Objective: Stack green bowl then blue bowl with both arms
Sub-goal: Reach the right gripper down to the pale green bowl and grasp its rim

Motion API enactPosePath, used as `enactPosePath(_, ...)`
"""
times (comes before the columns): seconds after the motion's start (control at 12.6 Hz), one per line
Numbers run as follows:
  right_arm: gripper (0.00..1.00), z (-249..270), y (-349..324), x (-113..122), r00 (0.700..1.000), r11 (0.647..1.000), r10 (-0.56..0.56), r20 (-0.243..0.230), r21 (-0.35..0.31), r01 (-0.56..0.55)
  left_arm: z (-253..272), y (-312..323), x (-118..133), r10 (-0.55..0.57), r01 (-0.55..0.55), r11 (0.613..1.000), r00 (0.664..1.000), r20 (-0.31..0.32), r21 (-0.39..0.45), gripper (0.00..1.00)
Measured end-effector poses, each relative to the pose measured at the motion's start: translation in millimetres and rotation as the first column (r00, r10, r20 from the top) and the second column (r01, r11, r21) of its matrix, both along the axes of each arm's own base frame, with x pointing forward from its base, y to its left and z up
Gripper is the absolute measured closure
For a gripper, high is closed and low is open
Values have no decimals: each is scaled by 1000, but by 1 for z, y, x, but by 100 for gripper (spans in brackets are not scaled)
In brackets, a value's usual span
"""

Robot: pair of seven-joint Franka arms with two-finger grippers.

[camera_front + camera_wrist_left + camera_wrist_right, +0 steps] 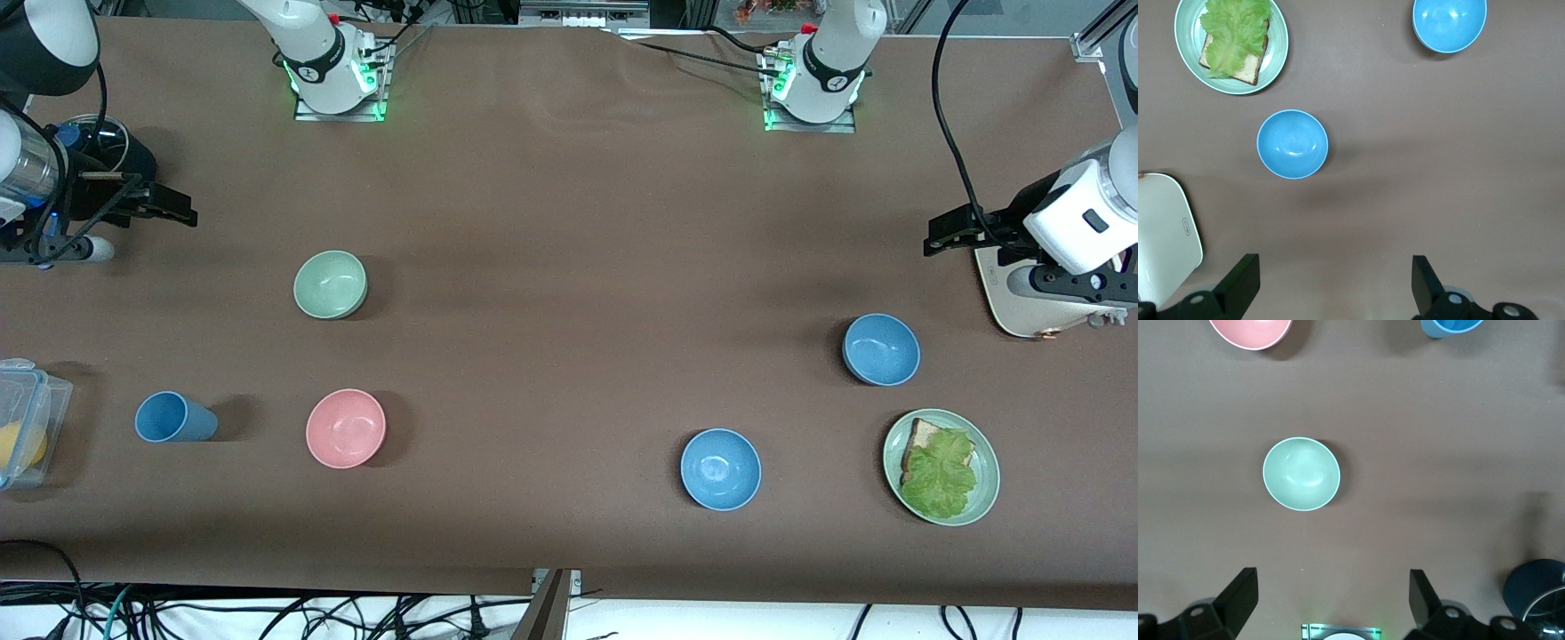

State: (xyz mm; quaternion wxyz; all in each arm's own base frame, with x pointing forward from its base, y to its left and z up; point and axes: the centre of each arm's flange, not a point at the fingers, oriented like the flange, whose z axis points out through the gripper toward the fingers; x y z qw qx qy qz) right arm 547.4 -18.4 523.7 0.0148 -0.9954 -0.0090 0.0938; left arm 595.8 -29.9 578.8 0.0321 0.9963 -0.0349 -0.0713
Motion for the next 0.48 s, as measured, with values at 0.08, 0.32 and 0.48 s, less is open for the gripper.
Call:
enactPosePath(0.08,0,-4,0,-1,1000,1000,0,-10,0,0,0,0,0,0,0,1000,1000,0,0,0)
enactPosePath(0.32,0,-36,3,-1,1000,1000,5,-7,0,-5,0,0,0,0,0,1000,1000,0,0,0)
enactPosePath(0.48,0,-79,6,3,1000,1000,7,20,-3,-7,0,0,0,0,0,1000,1000,0,0,0)
